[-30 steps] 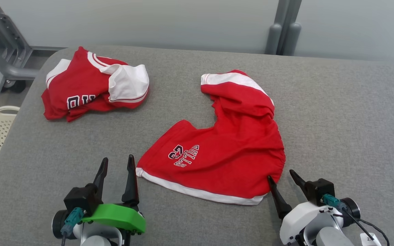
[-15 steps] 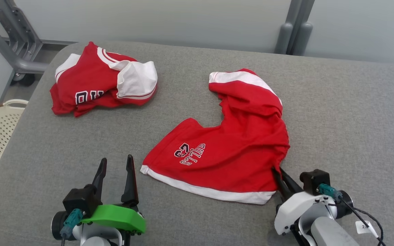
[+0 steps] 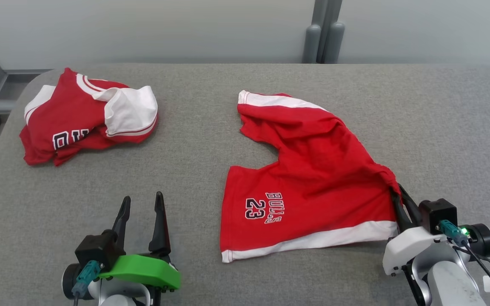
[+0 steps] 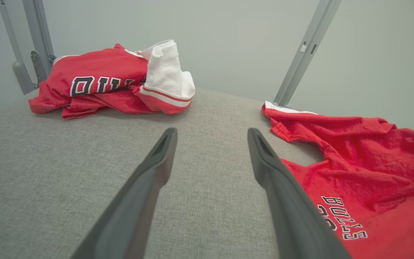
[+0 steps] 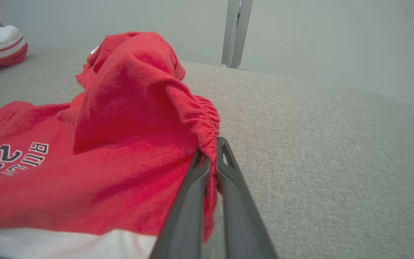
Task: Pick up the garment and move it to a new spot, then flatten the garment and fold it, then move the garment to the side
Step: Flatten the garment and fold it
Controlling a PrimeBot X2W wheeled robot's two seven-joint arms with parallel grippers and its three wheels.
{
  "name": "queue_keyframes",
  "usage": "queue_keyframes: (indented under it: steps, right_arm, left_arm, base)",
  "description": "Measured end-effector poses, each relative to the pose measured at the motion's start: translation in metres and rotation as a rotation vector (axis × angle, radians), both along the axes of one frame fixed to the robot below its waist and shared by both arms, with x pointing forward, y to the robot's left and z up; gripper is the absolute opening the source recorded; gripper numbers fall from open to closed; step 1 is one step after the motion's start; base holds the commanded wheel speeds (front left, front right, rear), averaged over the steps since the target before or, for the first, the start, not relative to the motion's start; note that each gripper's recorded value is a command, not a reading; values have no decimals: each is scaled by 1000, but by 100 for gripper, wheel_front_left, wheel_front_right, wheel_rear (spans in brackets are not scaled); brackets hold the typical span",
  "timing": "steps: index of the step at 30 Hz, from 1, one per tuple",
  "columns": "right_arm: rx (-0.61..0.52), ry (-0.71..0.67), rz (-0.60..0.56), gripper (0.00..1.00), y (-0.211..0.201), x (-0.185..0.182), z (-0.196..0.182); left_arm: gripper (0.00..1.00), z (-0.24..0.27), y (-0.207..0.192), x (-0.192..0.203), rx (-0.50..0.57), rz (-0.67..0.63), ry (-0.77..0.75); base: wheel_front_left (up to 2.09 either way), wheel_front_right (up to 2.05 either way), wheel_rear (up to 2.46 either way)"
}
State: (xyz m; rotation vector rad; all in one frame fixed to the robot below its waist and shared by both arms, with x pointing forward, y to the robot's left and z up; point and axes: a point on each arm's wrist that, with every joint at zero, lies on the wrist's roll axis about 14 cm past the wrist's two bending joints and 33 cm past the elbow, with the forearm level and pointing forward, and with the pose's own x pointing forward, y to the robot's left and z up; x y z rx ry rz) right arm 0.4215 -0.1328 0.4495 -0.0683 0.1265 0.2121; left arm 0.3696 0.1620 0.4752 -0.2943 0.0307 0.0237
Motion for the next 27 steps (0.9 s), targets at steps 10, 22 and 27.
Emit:
queue_keyframes:
  steps: [10,22,27]
  right_arm:
    - [-71,23,33,0,4,-11,-3]
    - [-56,71,197,0,60,-12,-12]
    - [-39,86,184,82,56,-13,-16]
  left_arm:
    - [100,-4,-11,4,-4,-36,10]
    - [100,-6,-4,-3,3,-20,19]
    - [100,-5,-5,-4,3,-23,15]
  base:
    - [0,0,0]
    - [0,0,0]
    - [0,0,0]
